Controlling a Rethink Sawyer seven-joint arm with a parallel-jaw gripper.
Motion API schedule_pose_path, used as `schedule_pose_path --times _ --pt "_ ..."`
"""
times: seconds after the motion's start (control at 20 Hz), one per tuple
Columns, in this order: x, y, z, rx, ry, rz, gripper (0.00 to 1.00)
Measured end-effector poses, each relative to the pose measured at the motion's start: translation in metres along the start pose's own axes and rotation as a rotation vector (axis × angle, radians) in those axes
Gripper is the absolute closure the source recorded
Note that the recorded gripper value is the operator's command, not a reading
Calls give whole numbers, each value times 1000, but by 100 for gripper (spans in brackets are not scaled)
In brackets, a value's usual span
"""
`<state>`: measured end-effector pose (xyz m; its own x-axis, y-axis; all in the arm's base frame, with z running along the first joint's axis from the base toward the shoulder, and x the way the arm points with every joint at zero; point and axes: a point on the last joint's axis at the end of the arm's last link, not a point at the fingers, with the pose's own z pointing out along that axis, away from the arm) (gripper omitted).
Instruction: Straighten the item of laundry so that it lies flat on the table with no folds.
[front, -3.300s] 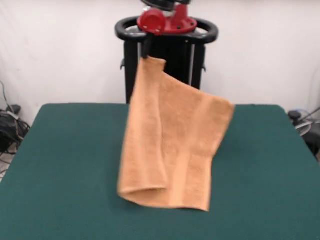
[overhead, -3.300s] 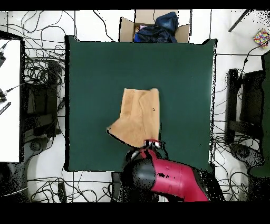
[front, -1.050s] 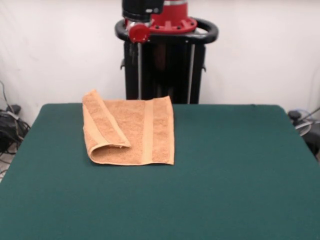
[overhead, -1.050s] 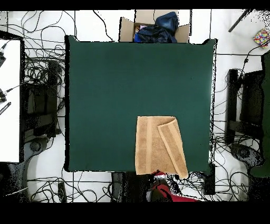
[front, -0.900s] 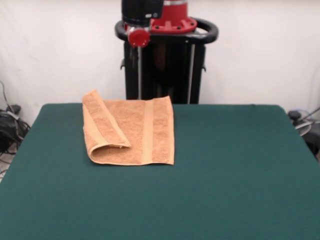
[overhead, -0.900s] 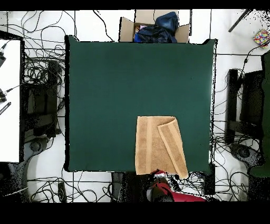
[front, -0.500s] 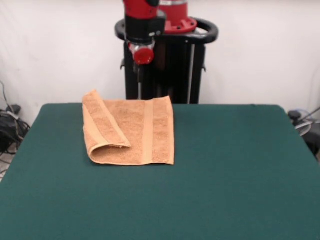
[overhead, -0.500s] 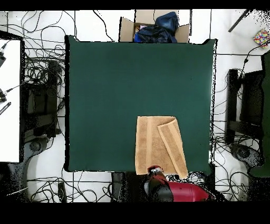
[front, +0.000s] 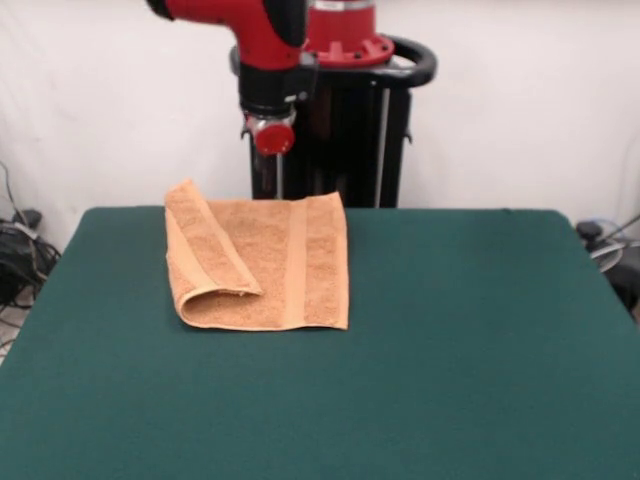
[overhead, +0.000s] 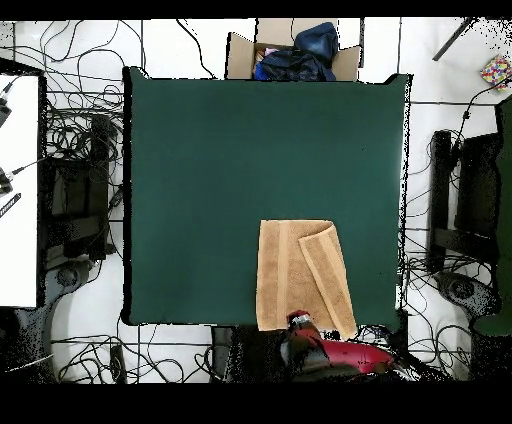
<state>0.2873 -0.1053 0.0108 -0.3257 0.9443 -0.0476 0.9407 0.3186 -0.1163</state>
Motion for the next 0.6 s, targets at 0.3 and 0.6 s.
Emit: schedule_pose_path --times 0.3,0.6 --pt "-13 -14 22 16 -20 8 0" --pt "-24 -25 39 36 -37 9 0"
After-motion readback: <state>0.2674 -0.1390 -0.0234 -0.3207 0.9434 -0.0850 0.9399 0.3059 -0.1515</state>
